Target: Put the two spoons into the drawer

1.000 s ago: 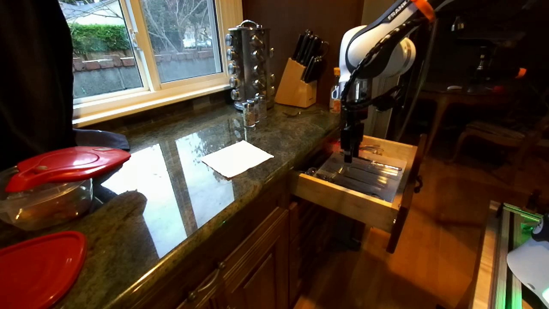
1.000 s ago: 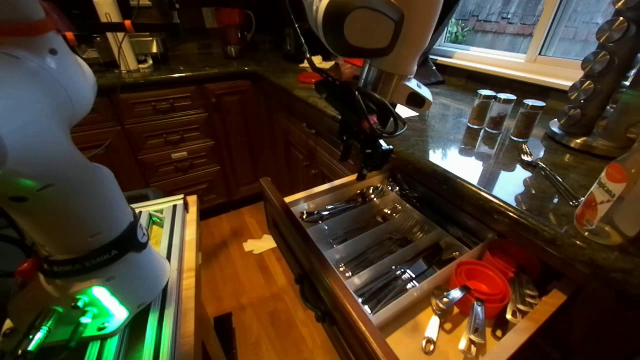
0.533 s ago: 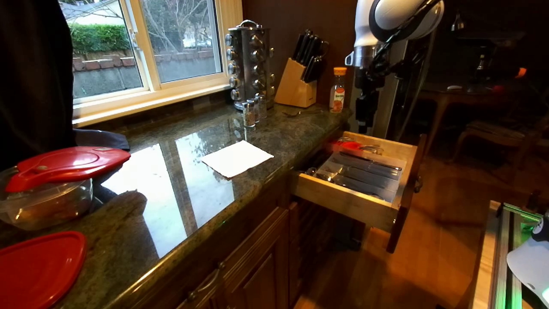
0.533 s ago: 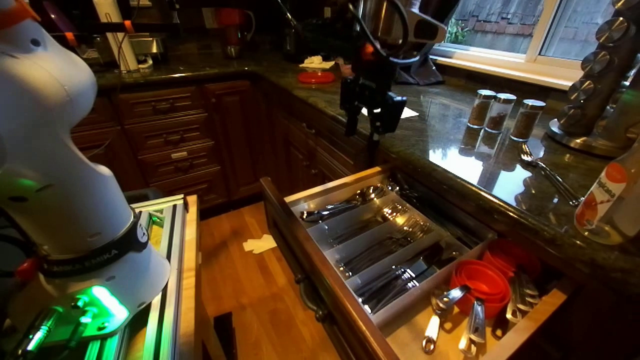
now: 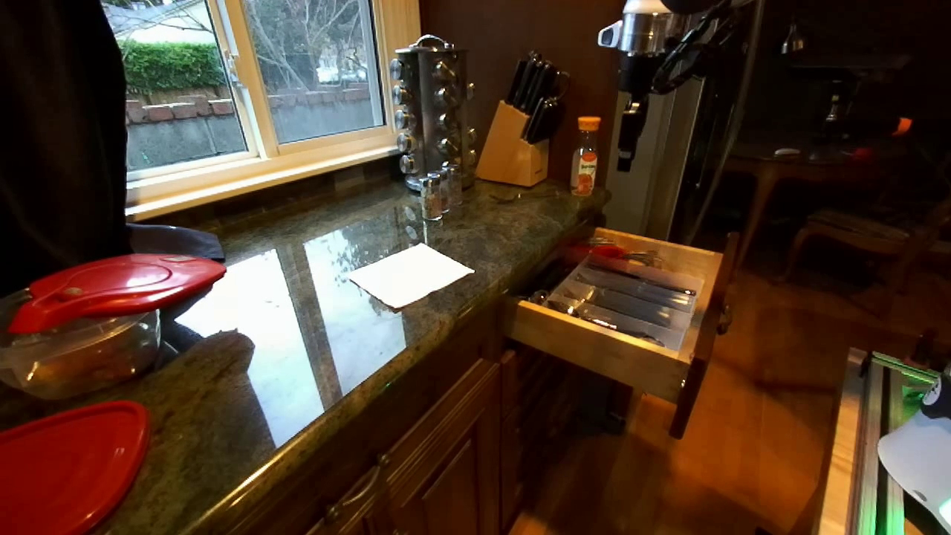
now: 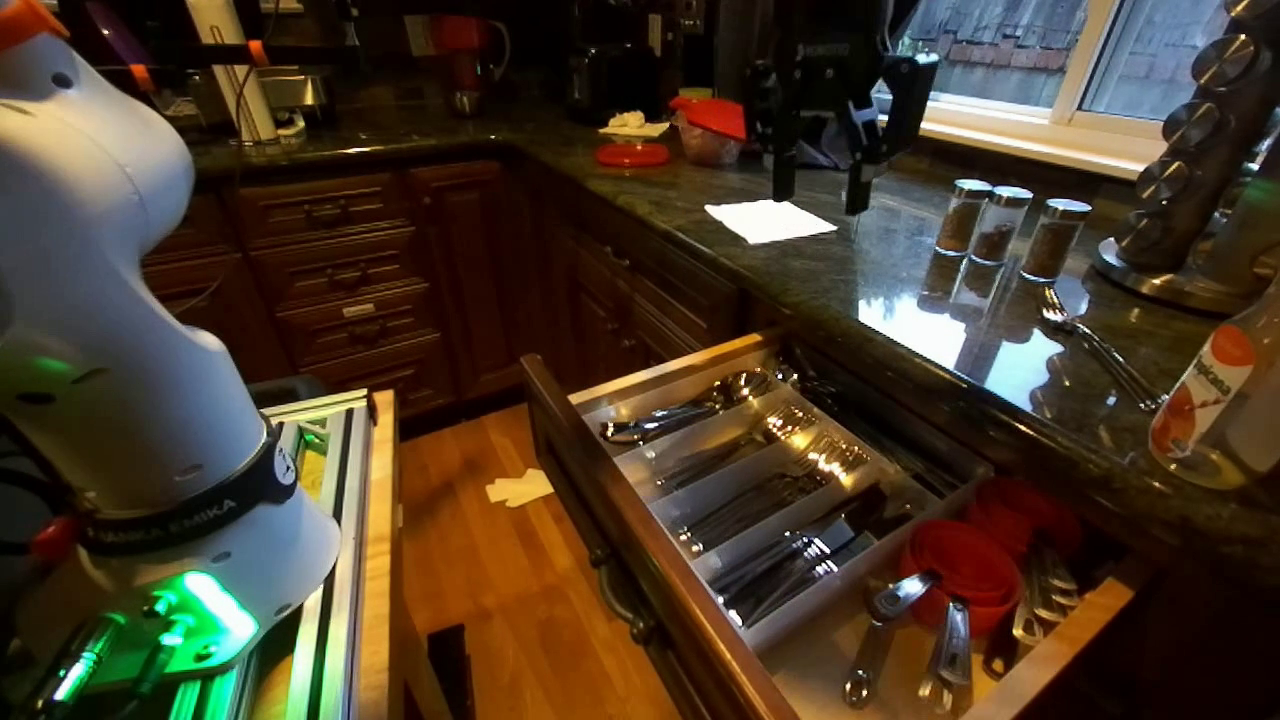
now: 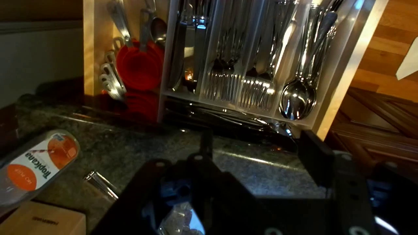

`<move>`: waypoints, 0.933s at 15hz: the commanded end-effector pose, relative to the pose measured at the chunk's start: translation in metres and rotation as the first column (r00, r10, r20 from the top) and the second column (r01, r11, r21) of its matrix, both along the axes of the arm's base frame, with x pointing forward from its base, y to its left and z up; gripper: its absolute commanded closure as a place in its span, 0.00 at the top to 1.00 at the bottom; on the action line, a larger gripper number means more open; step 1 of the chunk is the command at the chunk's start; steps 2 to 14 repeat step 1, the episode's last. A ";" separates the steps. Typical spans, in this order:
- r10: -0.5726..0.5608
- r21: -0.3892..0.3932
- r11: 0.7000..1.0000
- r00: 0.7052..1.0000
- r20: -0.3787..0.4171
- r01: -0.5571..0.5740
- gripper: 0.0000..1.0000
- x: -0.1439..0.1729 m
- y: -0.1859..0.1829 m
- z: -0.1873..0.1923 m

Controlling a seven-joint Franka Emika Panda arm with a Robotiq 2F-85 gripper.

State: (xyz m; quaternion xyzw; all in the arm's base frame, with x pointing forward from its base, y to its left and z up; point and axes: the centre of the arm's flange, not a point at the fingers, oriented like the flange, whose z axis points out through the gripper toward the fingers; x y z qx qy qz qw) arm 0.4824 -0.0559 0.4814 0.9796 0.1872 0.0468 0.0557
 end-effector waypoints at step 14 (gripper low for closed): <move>0.010 -0.001 1.000 1.000 0.004 -0.010 0.70 0.001 0.000 0.002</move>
